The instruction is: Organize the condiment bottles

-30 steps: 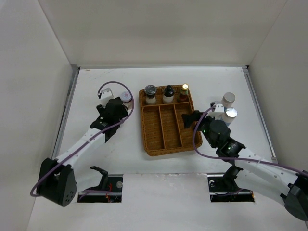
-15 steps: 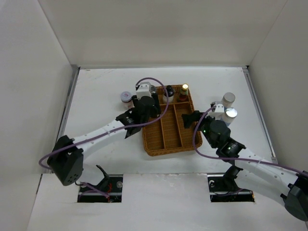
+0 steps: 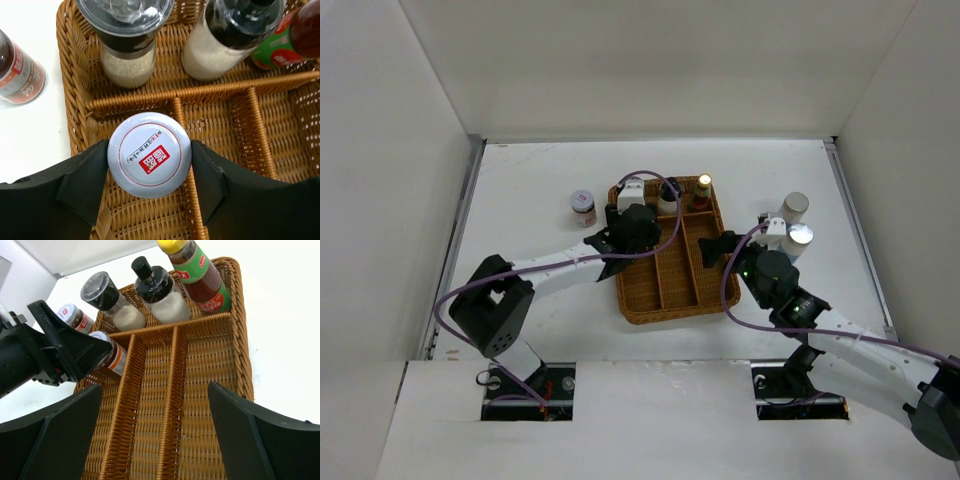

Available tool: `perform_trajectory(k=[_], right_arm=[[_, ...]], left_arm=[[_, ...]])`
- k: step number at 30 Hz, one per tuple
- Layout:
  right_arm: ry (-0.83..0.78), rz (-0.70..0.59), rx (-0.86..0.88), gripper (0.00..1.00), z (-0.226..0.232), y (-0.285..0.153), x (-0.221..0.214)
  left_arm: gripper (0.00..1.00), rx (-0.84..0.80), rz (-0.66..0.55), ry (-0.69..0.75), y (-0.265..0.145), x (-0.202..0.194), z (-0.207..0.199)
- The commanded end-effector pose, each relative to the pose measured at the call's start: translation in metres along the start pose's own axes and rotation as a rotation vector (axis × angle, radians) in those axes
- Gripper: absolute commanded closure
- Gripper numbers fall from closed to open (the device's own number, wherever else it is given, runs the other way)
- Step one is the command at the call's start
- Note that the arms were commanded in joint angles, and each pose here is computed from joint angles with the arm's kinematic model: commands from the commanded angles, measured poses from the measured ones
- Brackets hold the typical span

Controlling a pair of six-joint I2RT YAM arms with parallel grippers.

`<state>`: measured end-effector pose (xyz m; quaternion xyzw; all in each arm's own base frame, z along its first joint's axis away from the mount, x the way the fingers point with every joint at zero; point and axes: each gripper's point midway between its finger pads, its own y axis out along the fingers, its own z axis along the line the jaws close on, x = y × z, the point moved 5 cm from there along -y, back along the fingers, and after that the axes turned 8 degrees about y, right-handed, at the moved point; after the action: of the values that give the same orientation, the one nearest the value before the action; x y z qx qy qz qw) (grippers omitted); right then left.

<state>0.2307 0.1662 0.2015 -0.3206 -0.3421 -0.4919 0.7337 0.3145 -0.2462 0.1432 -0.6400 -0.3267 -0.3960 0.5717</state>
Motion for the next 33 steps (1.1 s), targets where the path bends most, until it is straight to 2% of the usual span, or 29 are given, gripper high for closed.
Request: perform_trajectory(k=[1,3,5,9,13,17,21,28,31,33], right_arm=[[0.033,-0.059,0.015,0.06,0.006,0.002,0.012],[0.035,-0.062,0.013,0.06,0.005,0.001,0.012],[0.039,-0.052,0.01,0.06,0.004,0.002,0.01],[0.033,-0.06,0.006,0.05,0.004,0.003,0.013],[0.039,-0.045,0.012,0.05,0.005,0.004,0.009],[0.039,-0.047,0.012,0.05,0.005,0.005,0.009],[0.029,-0.041,0.009,0.04,0.005,0.006,0.008],[0.03,-0.045,0.02,0.02,0.007,0.004,0.01],[0.036,-0.035,0.022,0.02,0.006,0.005,0.007],[0.032,-0.025,0.028,0.02,0.008,0.005,0.006]], left_arm=[[0.39,-0.022,-0.197,-0.121,-0.006,0.051,-0.005],[0.28,-0.031,-0.212,-0.127,-0.011,0.056,-0.004],[0.23,-0.035,-0.228,-0.133,-0.02,0.062,-0.001],[0.21,-0.009,-0.258,-0.136,-0.04,0.068,0.02],[0.2,0.135,-0.254,-0.161,-0.046,0.069,0.072],[0.16,0.27,-0.225,-0.215,-0.025,0.075,0.12],[0.14,0.301,-0.189,-0.203,0.006,0.083,0.13],[0.14,0.367,-0.097,-0.177,0.061,0.068,0.148],[0.18,0.351,-0.066,-0.172,0.076,0.063,0.146],[0.25,0.35,-0.06,-0.173,0.079,0.058,0.145]])
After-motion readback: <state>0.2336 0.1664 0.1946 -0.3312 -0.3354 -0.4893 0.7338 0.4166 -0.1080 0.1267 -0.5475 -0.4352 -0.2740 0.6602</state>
